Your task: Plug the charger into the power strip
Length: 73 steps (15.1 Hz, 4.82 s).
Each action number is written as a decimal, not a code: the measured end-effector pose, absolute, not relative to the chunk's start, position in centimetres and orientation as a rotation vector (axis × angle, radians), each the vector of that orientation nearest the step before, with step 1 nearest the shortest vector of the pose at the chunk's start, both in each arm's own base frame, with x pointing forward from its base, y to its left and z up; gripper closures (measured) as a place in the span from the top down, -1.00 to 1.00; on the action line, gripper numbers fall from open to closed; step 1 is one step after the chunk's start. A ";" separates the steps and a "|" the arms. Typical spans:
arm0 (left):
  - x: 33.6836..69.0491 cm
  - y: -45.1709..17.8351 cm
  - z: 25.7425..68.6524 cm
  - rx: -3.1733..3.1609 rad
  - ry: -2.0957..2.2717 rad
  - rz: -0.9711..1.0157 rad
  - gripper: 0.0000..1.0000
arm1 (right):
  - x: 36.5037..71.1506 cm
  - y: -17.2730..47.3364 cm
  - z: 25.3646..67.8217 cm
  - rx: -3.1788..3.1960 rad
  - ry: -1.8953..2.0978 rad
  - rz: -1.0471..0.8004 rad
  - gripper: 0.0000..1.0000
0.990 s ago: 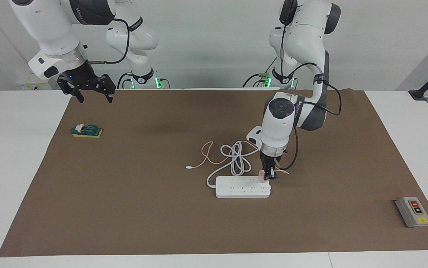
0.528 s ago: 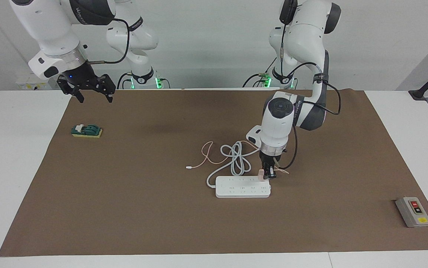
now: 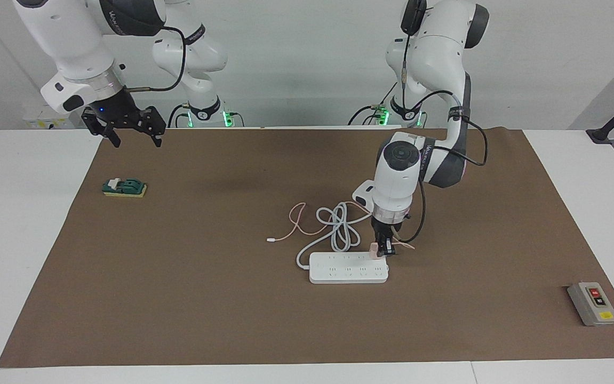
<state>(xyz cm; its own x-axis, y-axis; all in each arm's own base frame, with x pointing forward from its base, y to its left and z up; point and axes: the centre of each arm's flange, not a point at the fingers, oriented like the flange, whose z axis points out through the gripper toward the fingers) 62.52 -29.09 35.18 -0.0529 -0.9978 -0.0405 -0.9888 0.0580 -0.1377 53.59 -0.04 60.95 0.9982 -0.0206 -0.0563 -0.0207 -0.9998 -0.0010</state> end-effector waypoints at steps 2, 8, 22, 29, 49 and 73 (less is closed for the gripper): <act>62.5 -29.1 35.2 -2.073 2.191 -0.109 -0.43 | 53.6 -0.1 61.0 -3.139 0.033 0.088 1.00; 63.4 -29.1 34.8 -2.117 2.189 -0.067 -0.43 | 53.6 -0.1 61.0 -3.139 0.033 0.088 1.00; 66.4 -28.9 34.4 -2.120 2.337 0.066 -0.43 | 53.6 -0.1 61.0 -3.139 0.033 0.088 1.00; 66.3 -29.0 34.5 -2.107 2.338 0.068 -0.43 | 53.6 -0.1 61.0 -3.139 0.033 0.088 1.00; 65.0 -23.1 52.1 -2.378 2.068 -0.199 1.00 | 53.6 -0.1 61.0 -3.139 0.033 0.088 1.00; 55.4 -0.8 64.6 -3.168 -0.079 0.190 1.00 | 53.6 -0.1 61.0 -3.139 0.033 0.088 1.00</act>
<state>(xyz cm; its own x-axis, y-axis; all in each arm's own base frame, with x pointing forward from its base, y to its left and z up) 55.40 -0.76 64.58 0.9916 0.0476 -0.1202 0.0515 -0.9982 0.0296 53.59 -0.06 60.95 0.9982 -0.0210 -0.0563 -0.0211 -0.9998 -0.0010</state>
